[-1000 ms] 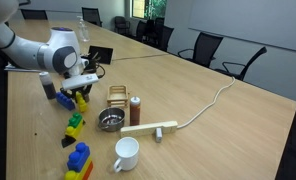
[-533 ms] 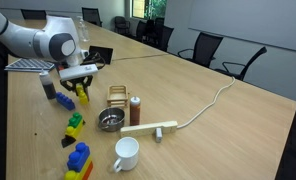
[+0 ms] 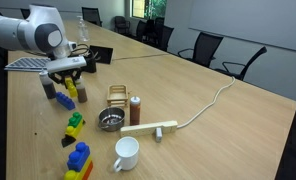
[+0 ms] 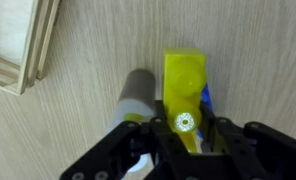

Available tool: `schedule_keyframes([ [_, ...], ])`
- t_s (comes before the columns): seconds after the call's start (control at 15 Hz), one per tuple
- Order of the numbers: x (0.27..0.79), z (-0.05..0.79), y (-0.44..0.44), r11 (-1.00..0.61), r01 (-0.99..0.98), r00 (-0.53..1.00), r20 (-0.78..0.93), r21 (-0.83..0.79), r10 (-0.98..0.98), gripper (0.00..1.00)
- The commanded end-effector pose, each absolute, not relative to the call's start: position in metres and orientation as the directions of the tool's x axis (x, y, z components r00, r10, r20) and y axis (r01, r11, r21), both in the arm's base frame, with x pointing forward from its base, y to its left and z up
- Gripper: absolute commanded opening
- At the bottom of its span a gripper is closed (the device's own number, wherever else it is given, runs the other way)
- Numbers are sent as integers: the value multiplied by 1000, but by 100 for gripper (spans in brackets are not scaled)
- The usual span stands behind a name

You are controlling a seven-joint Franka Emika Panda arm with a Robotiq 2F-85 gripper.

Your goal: Take the yellow block and put it on the blue block

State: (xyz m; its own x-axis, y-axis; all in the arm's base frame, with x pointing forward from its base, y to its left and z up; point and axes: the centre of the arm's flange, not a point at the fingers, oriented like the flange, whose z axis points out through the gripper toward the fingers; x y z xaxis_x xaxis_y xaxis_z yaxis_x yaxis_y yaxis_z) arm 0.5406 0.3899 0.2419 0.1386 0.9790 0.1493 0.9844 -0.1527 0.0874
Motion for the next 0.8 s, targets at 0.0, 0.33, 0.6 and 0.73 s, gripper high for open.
schedule_keyframes([
  [0.0,527,247,396,-142,986,129,143,84,981,10],
  [0.33,521,243,399,-110,990,97,148,82,984,10],
  [0.6,509,229,411,-21,997,8,162,77,987,10],
  [0.73,506,221,415,36,995,-49,142,93,989,10],
])
